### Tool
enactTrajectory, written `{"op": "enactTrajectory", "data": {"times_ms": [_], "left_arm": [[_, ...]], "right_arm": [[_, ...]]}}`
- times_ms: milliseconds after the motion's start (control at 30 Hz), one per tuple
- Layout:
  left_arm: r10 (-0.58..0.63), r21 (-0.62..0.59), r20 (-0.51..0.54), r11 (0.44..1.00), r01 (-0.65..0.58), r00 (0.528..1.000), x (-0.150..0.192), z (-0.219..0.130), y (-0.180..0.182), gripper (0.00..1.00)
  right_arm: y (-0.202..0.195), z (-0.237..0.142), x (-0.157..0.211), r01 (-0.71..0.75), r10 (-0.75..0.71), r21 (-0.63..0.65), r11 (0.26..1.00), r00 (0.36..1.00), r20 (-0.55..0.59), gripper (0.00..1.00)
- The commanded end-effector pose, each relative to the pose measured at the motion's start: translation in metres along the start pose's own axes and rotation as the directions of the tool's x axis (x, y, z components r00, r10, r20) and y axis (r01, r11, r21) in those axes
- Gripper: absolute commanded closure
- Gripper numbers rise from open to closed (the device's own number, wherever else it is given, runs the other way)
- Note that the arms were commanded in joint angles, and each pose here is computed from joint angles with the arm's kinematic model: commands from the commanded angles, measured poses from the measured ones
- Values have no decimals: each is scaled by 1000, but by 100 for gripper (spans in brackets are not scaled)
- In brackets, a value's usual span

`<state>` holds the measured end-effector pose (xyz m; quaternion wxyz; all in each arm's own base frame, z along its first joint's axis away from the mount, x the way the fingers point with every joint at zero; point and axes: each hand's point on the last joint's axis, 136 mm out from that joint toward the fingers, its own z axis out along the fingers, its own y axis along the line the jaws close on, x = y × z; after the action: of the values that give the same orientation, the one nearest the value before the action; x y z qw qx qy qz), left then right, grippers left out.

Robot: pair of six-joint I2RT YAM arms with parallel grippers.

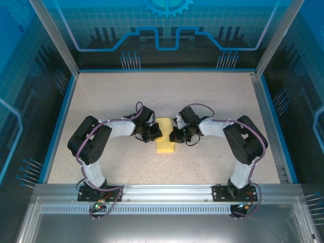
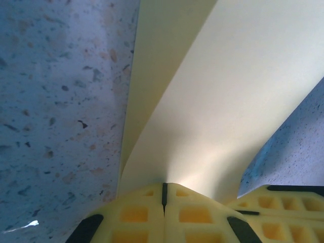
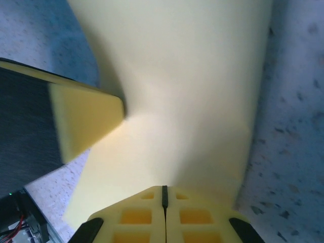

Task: Fold a paper plane with a square sheet of paper (pick it up from the middle)
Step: First fold in half a square sheet of paper at the center of the table.

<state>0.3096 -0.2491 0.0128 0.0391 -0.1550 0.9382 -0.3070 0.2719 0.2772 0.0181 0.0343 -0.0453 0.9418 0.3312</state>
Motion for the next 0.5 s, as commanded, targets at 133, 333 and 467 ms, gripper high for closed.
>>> {"op": "enactTrajectory", "data": {"times_ms": [133, 333, 467], "left_arm": [[-72, -175, -40, 982, 64, 997, 19, 5, 46, 100], [-65, -170, -34, 984, 58, 997, 18, 2, 43, 100], [-59, -171, -27, 984, 54, 998, 16, 1, 42, 100]], "right_arm": [[-25, 6, 32, -65, 68, 46, 997, 996, -56, 96], [9, -8, 26, 18, -18, -6, 1000, 1000, -24, 95], [2, 1, 39, 12, -11, 15, 1000, 998, -62, 94]]}}
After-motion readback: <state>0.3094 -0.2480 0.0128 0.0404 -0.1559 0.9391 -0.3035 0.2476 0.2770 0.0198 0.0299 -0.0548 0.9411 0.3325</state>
